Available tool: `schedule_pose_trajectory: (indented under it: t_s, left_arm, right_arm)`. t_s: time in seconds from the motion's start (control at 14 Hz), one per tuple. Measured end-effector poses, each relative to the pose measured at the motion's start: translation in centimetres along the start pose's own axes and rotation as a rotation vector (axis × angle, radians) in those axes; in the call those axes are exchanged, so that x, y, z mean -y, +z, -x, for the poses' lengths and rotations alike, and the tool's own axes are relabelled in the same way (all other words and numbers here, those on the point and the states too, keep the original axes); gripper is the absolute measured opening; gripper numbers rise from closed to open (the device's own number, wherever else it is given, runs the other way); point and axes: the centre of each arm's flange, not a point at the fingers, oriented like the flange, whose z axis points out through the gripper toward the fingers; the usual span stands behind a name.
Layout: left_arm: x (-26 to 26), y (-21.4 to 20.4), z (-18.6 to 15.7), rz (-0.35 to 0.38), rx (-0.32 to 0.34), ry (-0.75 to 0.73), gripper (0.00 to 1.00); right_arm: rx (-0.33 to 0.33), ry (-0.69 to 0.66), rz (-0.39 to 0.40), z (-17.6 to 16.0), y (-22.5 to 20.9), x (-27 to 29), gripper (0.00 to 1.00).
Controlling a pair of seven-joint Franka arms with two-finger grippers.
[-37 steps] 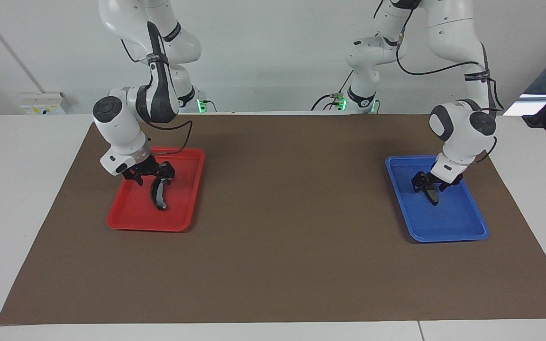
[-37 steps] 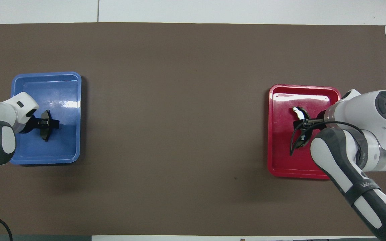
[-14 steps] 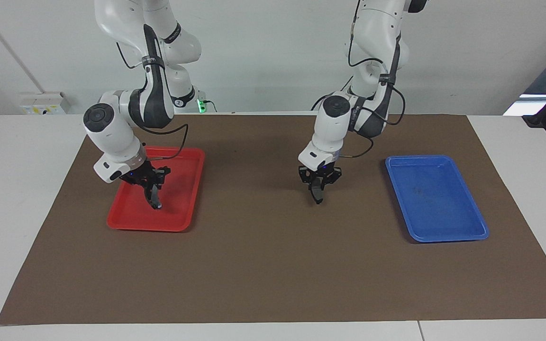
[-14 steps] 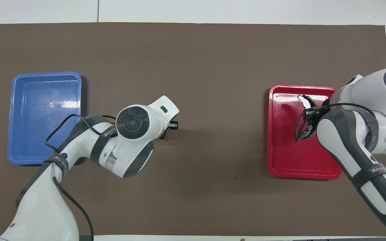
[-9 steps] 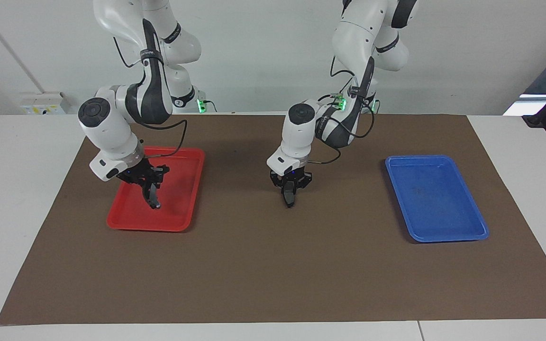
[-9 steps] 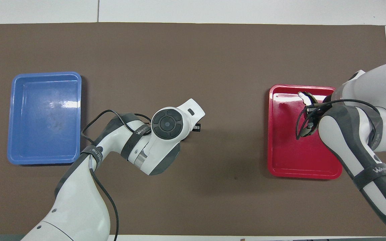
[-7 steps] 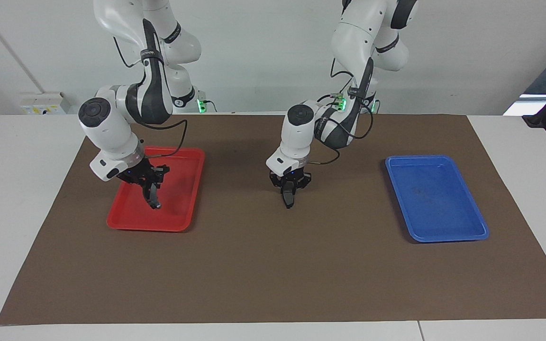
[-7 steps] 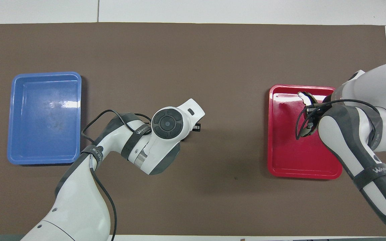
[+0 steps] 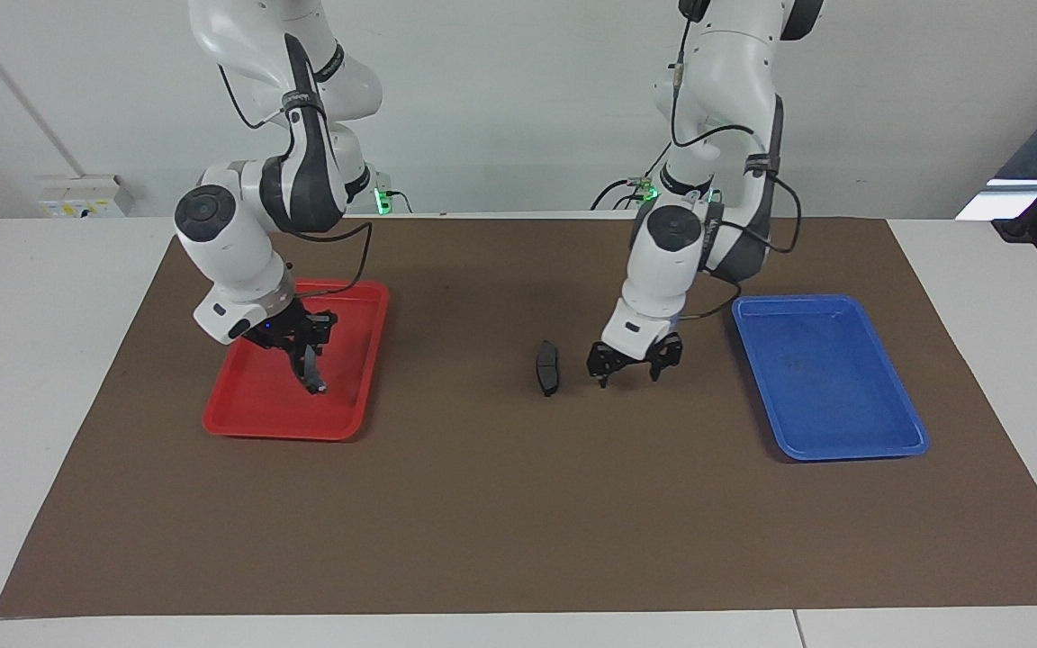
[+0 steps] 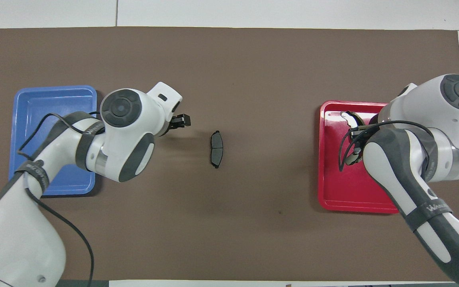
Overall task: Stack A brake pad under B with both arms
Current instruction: 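Withdraw the left gripper while the right gripper carries the silver pad inward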
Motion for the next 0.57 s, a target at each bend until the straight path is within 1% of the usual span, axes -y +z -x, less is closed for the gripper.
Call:
schedule_pose_trajectory:
  t_s: [0.14,0.29,0.43,0.57]
  left_arm:
    - [6.1,-2.5,-2.2,-0.020,0.015,0.004,0.99]
    - [11.8,-5.0,-3.4,-0.036,0.037,0.039,0.99]
    - [16.8,-7.7,-3.7,-0.046,0.059,0.081,0.99]
    - [21.1,-11.0,-3.4,-0.052,0.083,0.110,0.99]
  right_arm:
    - [-0.014,0.027,-0.007,0.0,-1.5,7.8,0.42]
    - [-0.029,0.048,-0.038,0.7,-2.3,16.5,0.42]
    - [-0.034,0.052,-0.069,0.6,-2.3,22.6,0.42]
    - [-0.039,0.090,-0.076,-0.3,-1.0,29.0,0.42]
